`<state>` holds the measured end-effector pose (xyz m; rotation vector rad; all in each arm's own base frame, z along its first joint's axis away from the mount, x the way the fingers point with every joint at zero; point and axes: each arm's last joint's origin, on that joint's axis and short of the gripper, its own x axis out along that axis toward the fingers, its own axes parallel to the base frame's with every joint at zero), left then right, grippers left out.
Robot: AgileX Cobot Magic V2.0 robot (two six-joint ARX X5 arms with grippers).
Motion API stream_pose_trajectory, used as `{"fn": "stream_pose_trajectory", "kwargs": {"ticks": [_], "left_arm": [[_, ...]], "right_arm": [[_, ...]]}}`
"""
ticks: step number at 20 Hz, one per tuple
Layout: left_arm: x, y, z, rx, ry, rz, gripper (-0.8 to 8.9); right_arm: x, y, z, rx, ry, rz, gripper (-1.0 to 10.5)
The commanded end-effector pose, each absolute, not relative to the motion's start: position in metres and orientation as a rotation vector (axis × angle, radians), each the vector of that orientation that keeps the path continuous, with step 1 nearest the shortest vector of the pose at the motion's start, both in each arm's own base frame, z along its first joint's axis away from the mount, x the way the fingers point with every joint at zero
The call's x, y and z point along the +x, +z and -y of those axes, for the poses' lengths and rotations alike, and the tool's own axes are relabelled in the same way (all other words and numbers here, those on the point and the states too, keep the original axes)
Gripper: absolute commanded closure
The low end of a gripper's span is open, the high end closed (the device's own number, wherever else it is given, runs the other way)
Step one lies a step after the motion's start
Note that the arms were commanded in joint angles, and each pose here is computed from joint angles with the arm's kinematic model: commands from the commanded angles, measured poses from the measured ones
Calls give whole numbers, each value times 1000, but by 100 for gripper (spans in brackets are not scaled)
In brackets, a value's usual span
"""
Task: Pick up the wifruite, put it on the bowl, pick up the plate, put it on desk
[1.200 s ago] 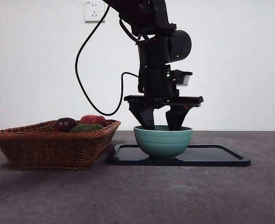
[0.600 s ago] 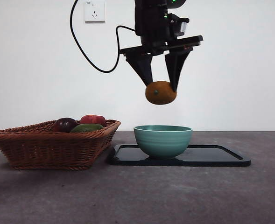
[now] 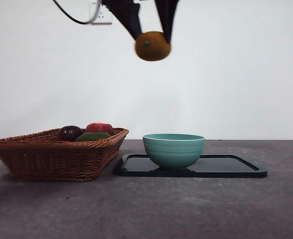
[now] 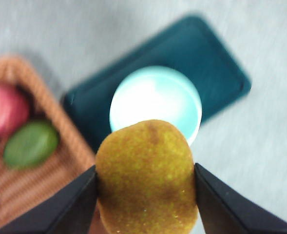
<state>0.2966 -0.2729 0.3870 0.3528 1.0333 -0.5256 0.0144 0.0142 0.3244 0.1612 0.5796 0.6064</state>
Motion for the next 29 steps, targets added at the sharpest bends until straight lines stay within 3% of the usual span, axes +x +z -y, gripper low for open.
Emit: {"fn": "stream_pose_trajectory", "kwargs": {"ticks": [1, 8, 13, 20, 29], "left_arm": [[282, 393, 251, 370, -501, -1087, 569], [250, 393, 167, 286, -345, -1174, 569], [250, 365, 128, 139, -223, -1116, 569], [278, 308, 129, 67, -175, -1072, 569], [324, 240, 150, 123, -177, -1153, 569]], "right_arm": [[14, 327, -14, 169, 613, -563, 404], [14, 328, -14, 171, 616, -550, 404], [15, 329, -14, 174, 618, -538, 404], [15, 330, -14, 175, 618, -536, 404], [15, 330, -15, 176, 620, -526, 404]]}}
